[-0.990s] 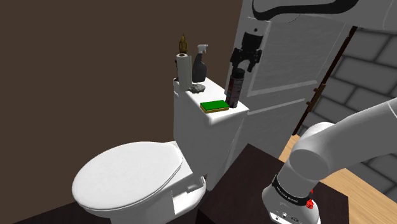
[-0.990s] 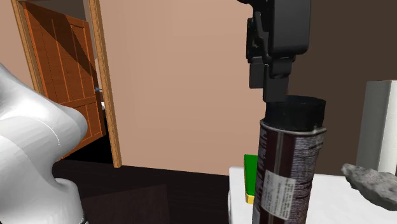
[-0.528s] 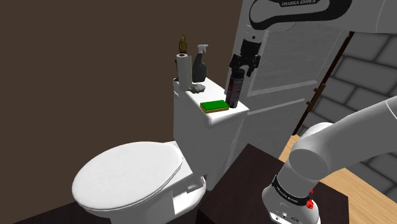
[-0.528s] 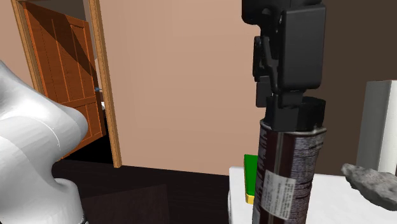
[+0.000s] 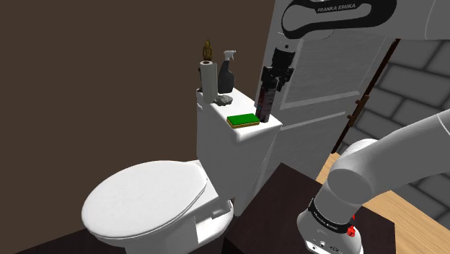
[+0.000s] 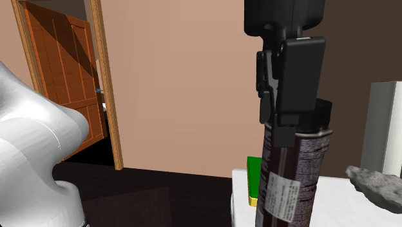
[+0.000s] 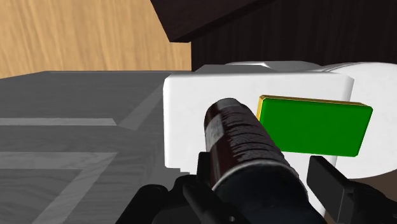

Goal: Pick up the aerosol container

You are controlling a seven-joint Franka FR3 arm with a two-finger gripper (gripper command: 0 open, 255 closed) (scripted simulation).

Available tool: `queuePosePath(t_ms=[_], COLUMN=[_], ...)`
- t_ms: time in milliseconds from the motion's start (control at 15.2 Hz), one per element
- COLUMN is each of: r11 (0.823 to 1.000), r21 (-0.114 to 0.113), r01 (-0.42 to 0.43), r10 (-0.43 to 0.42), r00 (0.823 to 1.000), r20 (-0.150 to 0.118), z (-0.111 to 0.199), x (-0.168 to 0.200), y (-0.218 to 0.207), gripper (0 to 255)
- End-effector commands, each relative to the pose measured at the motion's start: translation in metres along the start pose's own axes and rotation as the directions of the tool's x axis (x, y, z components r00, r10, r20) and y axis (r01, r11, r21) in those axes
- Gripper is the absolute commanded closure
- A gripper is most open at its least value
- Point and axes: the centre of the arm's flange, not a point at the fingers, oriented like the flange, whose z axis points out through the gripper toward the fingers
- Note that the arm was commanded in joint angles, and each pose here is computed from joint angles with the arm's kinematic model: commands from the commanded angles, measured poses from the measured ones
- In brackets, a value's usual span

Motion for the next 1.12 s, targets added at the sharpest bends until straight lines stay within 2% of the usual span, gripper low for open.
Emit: queuePosePath(t_ms=[0, 264, 1056], r11=[1.0, 1.0, 1.0], r21=[0.0, 0.0, 0.0], r01=[0.0, 0.0, 0.0], r10=[0.0, 0.0, 0.0], r00=[1.0, 1.0, 1.0], r20=[0.004, 0.004, 0.004], z=[0.002, 0.001, -0.062], x=[0.0, 0.0, 0.004], y=[0.0, 0.0, -0.002], gripper=[255, 255, 255])
